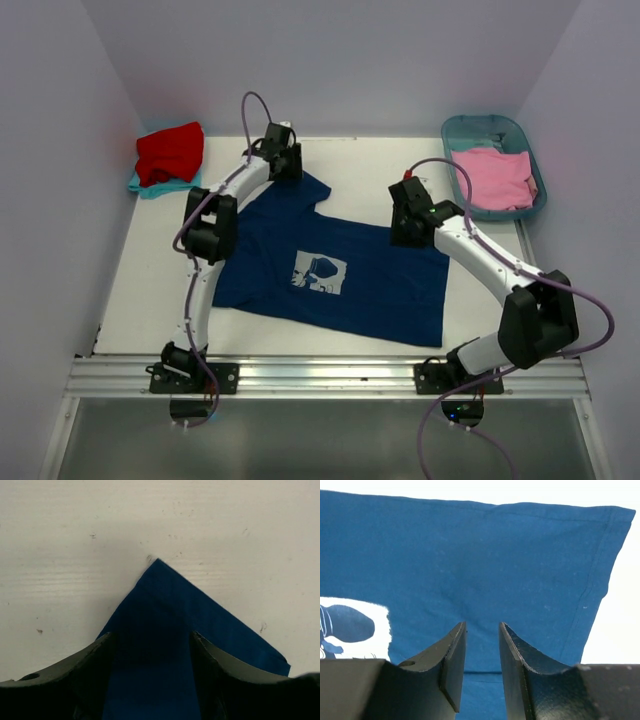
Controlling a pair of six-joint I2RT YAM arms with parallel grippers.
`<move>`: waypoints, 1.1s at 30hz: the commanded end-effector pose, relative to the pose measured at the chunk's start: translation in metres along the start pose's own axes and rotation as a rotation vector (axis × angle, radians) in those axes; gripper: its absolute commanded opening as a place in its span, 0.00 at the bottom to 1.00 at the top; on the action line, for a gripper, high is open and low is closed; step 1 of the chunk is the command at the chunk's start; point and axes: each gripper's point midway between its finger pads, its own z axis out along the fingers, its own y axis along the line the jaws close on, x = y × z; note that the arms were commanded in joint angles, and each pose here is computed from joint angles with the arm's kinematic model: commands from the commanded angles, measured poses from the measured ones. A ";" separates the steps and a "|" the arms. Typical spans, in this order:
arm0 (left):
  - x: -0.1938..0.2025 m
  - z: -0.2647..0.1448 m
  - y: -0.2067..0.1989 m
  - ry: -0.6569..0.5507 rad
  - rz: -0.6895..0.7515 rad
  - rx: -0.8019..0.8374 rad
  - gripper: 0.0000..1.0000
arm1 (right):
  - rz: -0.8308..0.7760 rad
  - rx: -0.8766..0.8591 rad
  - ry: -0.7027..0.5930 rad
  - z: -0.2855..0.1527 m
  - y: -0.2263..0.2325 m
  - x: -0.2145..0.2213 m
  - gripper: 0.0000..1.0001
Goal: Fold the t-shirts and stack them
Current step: Grap the side of the flattened tshirt furthest away from the robot with both arms
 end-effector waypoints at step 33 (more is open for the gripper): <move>-0.029 0.036 0.020 -0.117 0.178 -0.102 0.63 | -0.021 -0.046 -0.024 -0.011 0.000 0.001 0.31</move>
